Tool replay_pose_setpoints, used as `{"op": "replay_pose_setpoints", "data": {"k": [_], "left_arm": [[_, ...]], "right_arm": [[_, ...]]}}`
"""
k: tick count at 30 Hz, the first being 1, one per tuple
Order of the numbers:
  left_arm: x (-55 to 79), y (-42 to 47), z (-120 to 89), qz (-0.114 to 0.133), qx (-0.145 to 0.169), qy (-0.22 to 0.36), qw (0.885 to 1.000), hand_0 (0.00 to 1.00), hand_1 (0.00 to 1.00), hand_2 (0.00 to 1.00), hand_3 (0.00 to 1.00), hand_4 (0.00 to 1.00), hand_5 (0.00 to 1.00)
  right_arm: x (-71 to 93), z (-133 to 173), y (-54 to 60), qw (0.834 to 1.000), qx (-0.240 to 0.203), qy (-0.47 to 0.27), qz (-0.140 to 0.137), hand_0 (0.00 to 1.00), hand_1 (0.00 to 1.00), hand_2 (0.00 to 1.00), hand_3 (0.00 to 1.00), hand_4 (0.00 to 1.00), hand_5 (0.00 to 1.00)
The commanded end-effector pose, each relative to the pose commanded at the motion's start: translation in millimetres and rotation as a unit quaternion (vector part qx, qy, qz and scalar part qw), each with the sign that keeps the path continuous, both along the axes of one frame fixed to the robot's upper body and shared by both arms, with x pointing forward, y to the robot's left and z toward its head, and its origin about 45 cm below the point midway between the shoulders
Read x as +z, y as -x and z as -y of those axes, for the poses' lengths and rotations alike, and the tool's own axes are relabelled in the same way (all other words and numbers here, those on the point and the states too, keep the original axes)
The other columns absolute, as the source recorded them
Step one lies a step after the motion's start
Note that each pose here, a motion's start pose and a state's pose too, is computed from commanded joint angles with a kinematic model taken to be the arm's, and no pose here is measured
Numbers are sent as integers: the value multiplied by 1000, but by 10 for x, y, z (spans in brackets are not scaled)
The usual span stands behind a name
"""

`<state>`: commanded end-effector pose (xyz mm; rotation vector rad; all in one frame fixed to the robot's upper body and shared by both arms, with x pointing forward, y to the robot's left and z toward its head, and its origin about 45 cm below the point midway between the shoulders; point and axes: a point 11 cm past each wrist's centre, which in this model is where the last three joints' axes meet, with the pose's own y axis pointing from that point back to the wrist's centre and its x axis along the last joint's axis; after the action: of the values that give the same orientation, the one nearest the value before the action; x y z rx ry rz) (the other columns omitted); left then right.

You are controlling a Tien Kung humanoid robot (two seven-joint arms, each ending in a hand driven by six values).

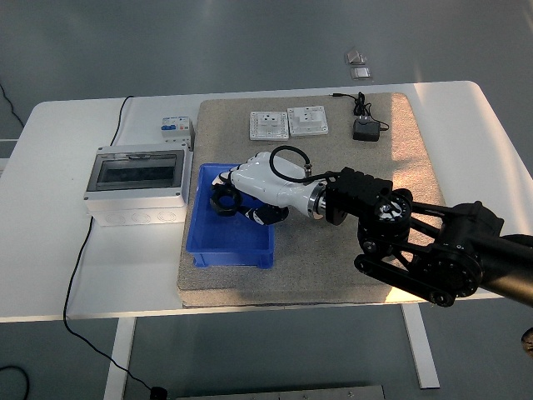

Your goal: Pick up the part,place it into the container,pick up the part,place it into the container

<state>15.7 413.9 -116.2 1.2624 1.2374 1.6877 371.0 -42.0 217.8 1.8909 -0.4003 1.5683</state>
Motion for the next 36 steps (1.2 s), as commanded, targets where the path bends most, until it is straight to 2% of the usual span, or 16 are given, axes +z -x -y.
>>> {"op": "replay_pose_setpoints", "data": {"k": [4,5,10,11,16,17,22,23,34,35,36], "left_arm": [[1,8,-5,0,1,-1,1000,736,727,752,814,832,803],[1,11,-6,0,1,-1,1000,736,727,751,814,833,803],[3,23,-16,1,1,-2,1000,736,727,751,814,833,803],[3,25,-17,1,1,-3,1000,736,727,750,813,833,802],[5,29,-25,1,0,-4,1000,736,727,750,813,833,802],[6,29,-27,1,0,-4,1000,734,727,750,813,834,802],[5,38,-25,0,0,-4,1000,734,727,750,813,834,802],[4,40,-25,0,0,-4,1000,733,726,750,811,833,801],[3,41,-22,1,1,-4,1000,732,726,750,810,833,800],[4,40,-22,1,1,-4,1000,731,726,749,810,833,798],[4,40,-23,1,1,-4,1000,731,726,749,810,833,798]], "right_arm": [[-90,-9,-6,999,-6,38,2,644,468,643,657,224,2],[-103,-14,-2,999,-6,42,1,690,565,683,675,222,2],[-153,-47,28,999,-3,53,-4,690,565,683,675,222,2],[-160,-50,31,999,-3,54,-5,868,772,759,705,238,2],[-188,-70,55,998,1,60,-6,868,772,759,705,238,2],[-187,-71,57,998,2,59,-6,970,855,824,726,267,2],[-186,-64,54,998,0,56,-4,970,855,824,726,267,2],[-188,-62,55,998,-1,55,-4,998,897,858,772,277,2],[-210,-32,55,999,-9,48,-14,998,925,890,796,293,2],[-213,-31,55,999,-9,48,-15,998,928,901,846,368,2],[-213,-31,55,999,-10,49,-14,998,928,901,846,368,2]]}}
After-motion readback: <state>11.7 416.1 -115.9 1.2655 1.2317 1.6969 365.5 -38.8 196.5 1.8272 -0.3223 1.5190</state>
